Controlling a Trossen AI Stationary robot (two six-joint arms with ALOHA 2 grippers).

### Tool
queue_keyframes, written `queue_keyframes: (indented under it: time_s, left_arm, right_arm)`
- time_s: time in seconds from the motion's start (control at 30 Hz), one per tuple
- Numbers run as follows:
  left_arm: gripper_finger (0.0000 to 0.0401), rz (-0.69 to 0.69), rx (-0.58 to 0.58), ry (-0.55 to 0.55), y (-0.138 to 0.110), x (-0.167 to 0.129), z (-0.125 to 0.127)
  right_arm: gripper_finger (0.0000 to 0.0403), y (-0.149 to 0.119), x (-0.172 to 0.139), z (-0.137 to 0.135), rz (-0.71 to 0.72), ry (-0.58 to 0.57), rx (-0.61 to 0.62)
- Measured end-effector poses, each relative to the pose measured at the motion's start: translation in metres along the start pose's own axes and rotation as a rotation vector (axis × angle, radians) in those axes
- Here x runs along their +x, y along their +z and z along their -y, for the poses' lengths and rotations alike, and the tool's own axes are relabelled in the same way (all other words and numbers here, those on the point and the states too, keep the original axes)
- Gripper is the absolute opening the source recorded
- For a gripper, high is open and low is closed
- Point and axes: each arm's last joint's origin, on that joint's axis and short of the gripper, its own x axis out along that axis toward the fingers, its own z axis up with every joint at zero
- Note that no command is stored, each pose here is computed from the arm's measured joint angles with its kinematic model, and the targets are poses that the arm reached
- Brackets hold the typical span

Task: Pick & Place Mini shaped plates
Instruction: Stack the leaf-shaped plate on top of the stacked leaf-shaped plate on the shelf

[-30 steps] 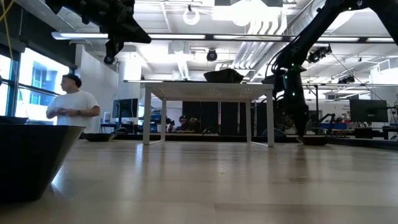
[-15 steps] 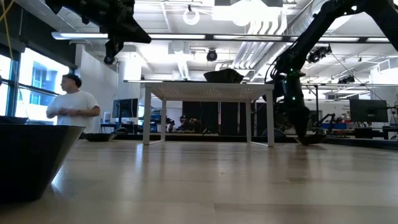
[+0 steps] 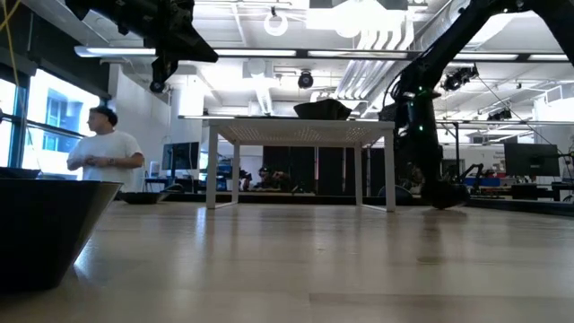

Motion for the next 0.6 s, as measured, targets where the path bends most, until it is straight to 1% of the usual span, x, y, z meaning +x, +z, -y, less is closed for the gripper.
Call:
queue_keyframes:
  time_s: [0.17,0.3,0.47,0.6]
  left_arm:
    - [0.0,0.001,0.0,0.0,0.0,0.0,0.0]
    - [0.0,0.003,0.0,0.001,0.0,0.0,0.0]
    - [0.0,0.009,0.005,0.009,0.001,0.0,0.0]
    - [0.0,0.017,0.005,0.024,0.001,0.0,-0.001]
  right_arm:
    - [0.0004,-0.011,-0.032,0.007,0.083,0.031,0.159]
    - [0.0007,-0.025,-0.062,0.01,0.185,0.044,0.309]
    - [0.0003,-0.048,-0.1,0.004,0.328,0.051,0.495]
    - [0.0007,-0.067,-0.128,-0.007,0.435,0.063,0.669]
